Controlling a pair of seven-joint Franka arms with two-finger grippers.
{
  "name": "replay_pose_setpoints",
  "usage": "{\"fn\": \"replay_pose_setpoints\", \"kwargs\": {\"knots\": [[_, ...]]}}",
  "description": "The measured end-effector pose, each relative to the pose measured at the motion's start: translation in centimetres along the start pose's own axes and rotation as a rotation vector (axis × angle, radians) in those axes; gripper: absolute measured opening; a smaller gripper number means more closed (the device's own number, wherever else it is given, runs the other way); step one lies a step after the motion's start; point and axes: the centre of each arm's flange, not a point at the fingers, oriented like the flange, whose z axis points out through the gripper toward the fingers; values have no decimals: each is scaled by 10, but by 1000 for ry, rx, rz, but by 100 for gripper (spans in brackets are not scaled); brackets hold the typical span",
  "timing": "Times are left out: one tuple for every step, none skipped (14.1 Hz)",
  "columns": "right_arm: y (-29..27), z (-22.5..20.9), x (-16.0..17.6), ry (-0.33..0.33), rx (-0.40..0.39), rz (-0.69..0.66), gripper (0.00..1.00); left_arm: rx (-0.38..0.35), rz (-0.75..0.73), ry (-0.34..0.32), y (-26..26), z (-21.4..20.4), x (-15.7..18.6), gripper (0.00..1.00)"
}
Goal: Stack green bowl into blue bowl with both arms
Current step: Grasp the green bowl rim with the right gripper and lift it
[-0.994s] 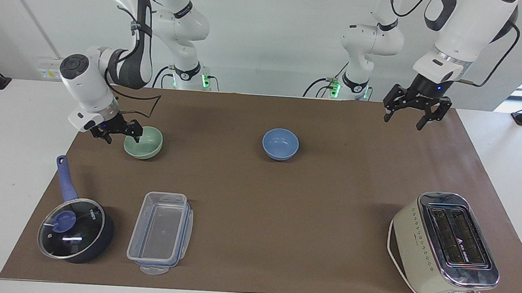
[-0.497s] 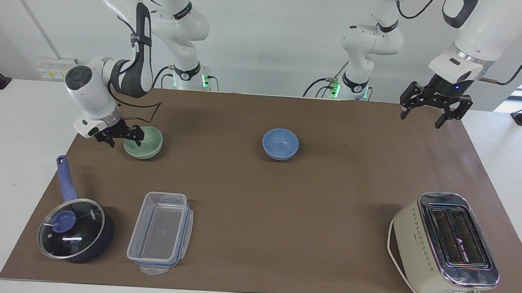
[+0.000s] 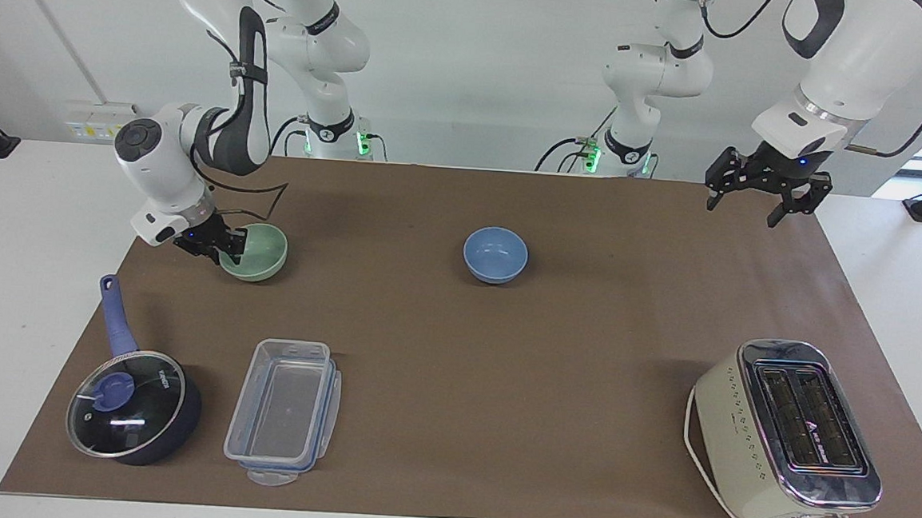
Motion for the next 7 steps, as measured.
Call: {"fn": "replay_pose_setpoints", "kwargs": {"knots": [[0,0,0,1,0,2,14,2,0,-6,0,-1,-1,100],[0,-2,1,5,2,5,7,3,0,-11,0,0,-1,100],[0,-5,2,12,1,4,6,4,0,-13,-1,0,-1,100],[1,-8,4,18,-1,5,6,5,0,-11,-1,-1,-1,100],[1,-11,6,25,-3,5,6,6,0,-6,-1,-4,-1,100],[1,-17,9,33,1,8,6,7,0,-2,-1,-6,0,100],[0,-28,12,33,14,13,5,8,0,0,-1,-9,1,100]]}}
